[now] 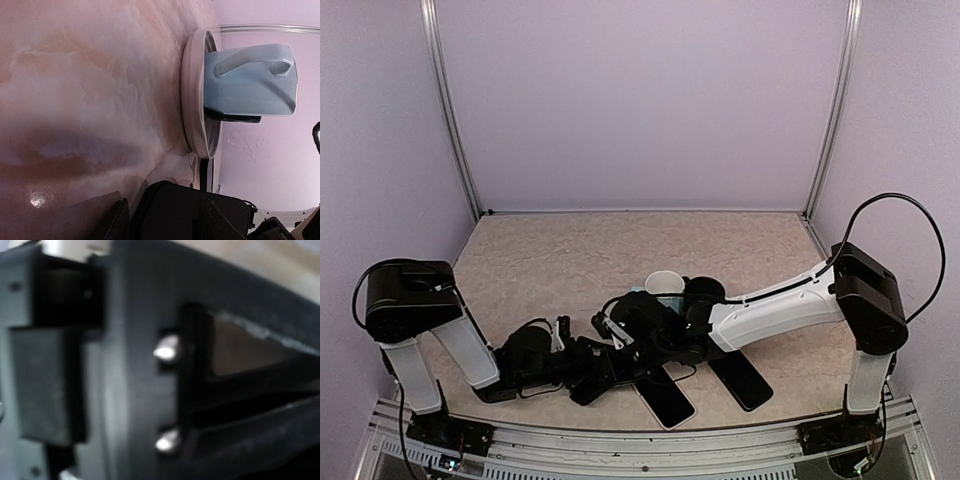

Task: Put the phone into the phone case

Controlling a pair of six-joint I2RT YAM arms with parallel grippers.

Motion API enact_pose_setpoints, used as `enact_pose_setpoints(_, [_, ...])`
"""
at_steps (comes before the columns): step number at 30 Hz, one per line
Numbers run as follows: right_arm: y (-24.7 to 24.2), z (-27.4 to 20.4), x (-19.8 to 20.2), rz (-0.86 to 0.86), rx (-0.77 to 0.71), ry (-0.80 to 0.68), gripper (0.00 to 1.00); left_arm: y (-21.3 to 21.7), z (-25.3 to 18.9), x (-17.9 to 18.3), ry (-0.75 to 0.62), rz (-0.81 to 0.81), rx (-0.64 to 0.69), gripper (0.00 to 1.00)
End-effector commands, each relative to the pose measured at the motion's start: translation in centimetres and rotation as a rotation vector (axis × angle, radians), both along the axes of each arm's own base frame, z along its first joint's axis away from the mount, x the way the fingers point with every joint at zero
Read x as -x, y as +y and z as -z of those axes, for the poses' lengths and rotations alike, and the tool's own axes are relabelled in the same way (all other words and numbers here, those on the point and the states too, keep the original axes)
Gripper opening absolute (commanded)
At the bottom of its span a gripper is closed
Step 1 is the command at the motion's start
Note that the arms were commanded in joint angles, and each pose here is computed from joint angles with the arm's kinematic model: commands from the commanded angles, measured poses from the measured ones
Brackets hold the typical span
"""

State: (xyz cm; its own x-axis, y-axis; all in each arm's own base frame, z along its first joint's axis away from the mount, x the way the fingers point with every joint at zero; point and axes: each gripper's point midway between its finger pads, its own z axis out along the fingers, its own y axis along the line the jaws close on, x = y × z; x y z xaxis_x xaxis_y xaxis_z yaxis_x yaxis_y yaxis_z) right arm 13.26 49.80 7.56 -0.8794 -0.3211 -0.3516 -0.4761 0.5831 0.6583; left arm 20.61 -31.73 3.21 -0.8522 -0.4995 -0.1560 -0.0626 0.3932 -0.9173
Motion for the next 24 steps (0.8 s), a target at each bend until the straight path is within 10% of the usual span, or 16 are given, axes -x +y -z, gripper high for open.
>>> enact_pose_setpoints(1, [-1.7,1.7,-2.2,0.074,0.091,-0.066,0.15,0.4,4.2,2.7,0.097,0.090,-0.171,0.47])
enact_pose_setpoints(15, [-5.9,-2.6,0.7,0.093,0.081,-0.087,0.22,-0.9,4.6,3.1,0.070,0.134,-0.315,0.47])
enact_pose_setpoints(24, [-8.9,0.1,2.5,0.265,0.019,0.105,0.60,-1.3,4.6,3.3,0.058,0.139,-0.344,0.47])
